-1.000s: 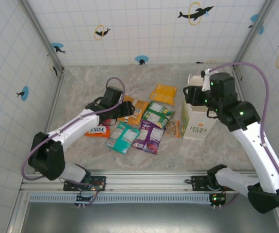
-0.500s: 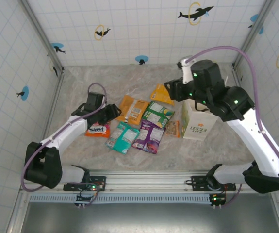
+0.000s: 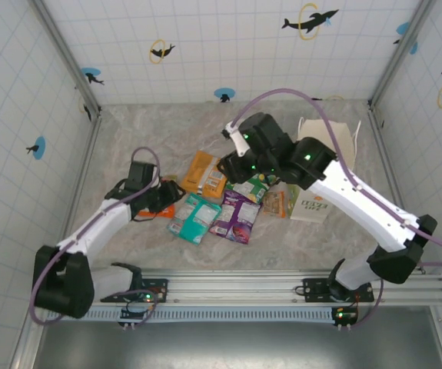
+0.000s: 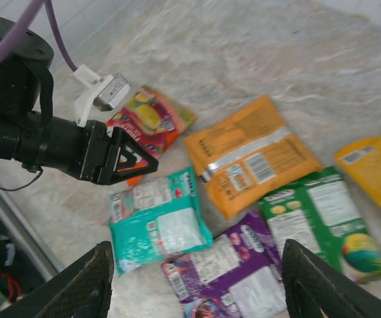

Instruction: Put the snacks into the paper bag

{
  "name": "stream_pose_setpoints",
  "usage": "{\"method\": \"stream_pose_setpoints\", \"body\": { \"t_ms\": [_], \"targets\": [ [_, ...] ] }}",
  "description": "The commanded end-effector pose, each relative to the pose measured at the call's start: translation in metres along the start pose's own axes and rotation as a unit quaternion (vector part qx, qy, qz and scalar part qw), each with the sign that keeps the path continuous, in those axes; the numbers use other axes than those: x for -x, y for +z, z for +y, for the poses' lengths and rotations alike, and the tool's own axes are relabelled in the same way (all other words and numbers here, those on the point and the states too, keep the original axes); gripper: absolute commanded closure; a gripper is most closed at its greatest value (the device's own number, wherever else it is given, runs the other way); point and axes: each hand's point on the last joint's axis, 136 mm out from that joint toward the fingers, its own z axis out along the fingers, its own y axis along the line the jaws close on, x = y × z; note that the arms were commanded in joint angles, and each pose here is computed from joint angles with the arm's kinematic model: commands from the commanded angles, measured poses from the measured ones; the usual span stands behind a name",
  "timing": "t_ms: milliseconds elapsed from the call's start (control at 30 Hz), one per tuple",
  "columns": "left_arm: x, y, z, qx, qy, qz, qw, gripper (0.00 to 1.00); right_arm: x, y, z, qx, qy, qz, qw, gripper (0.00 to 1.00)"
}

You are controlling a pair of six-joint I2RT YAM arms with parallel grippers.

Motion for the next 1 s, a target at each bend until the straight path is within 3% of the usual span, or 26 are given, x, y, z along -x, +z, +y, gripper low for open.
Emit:
{"method": "stream_pose_setpoints", "body": {
  "t_ms": [0, 233, 467, 800, 967],
  "targets": [
    [-0.021, -0.009, 0.007, -0.023, -0.07, 0.001, 0.997, 0.39, -0.004, 0.023, 0.024, 0.054, 0.014, 0.005, 0.998, 0.32],
    [-0.055, -0.012, 0.03, -0.055, -0.179, -0.011, 0.982, 0.4, -0.028, 0.073, 0.044, 0.098, 0.034, 0.04, 0.994, 0.32],
    [-0.079, 0.004, 0.051, -0.092, -0.269, -0.008, 0.959, 0.4, -0.049, 0.117, 0.043, 0.089, 0.034, 0.094, 0.991, 0.33],
    [-0.086, 0.014, 0.064, -0.108, -0.306, -0.017, 0.946, 0.4, -0.086, 0.182, 0.037, 0.075, 0.03, 0.164, 0.983, 0.34],
    [-0.088, 0.019, 0.069, -0.114, -0.314, -0.022, 0.942, 0.41, -0.104, 0.211, 0.021, 0.055, 0.046, 0.201, 0.977, 0.43]
  ]
}}
